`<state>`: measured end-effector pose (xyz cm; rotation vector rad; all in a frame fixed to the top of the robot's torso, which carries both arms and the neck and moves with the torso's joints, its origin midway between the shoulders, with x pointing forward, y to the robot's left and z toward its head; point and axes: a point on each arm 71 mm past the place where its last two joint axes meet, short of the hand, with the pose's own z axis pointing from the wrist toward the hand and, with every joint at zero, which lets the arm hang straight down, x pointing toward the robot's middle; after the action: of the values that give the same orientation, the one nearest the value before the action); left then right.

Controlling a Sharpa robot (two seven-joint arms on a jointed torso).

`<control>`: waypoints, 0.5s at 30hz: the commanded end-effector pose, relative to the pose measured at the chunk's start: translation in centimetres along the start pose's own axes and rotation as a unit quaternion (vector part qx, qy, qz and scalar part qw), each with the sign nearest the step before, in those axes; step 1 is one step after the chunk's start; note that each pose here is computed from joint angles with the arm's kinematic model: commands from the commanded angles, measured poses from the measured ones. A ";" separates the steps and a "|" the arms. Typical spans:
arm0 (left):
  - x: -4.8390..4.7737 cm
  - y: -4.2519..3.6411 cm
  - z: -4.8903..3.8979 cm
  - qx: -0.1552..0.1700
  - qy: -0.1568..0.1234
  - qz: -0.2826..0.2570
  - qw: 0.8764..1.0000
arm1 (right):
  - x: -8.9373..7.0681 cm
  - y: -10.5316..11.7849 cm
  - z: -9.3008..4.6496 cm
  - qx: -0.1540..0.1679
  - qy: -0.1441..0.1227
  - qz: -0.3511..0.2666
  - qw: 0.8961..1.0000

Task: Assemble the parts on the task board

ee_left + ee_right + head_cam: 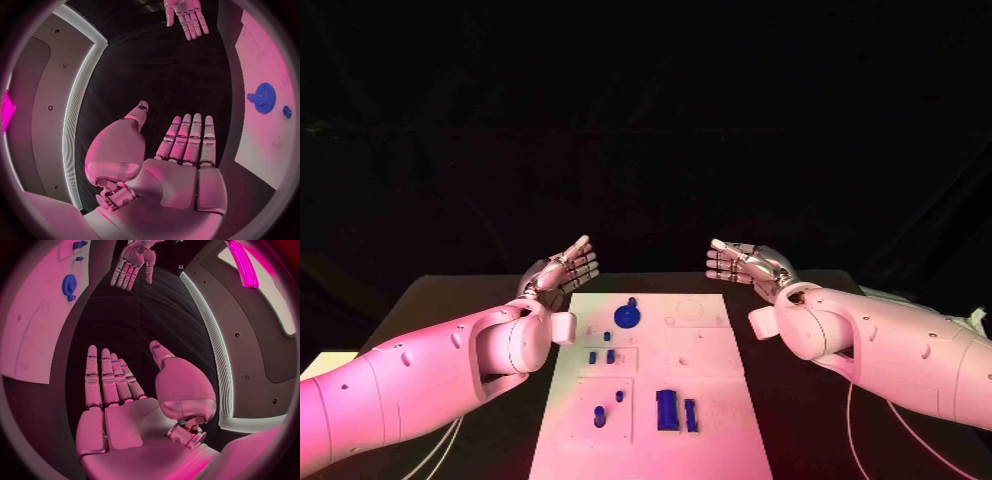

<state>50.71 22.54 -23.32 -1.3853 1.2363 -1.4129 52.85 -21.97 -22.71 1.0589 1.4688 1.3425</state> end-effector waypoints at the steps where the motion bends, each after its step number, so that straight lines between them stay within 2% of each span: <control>1: 0.72 -0.09 -0.75 0.016 -0.021 0.042 0.999 | 0.6 0.2 -0.7 -0.017 -0.040 0.007 0.999; 5: 2.21 0.19 -2.31 0.025 -0.031 0.074 0.996 | 2.1 0.1 -2.5 -0.023 -0.074 0.020 0.997; 8: 2.95 0.26 -3.13 0.031 -0.037 0.089 0.995 | 3.0 0.1 -3.6 -0.024 -0.094 0.026 0.995; 12: 3.63 0.27 -3.93 0.038 -0.042 0.103 0.993 | 3.9 0.1 -4.9 -0.024 -0.115 0.031 0.993; 15: 3.80 0.26 -4.14 0.040 -0.043 0.106 0.993 | 4.2 0.2 -5.3 -0.024 -0.122 0.032 0.992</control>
<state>46.31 19.09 -22.96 -1.2857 1.2633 -1.2889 46.77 -18.79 -22.75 1.1861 1.3222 1.3122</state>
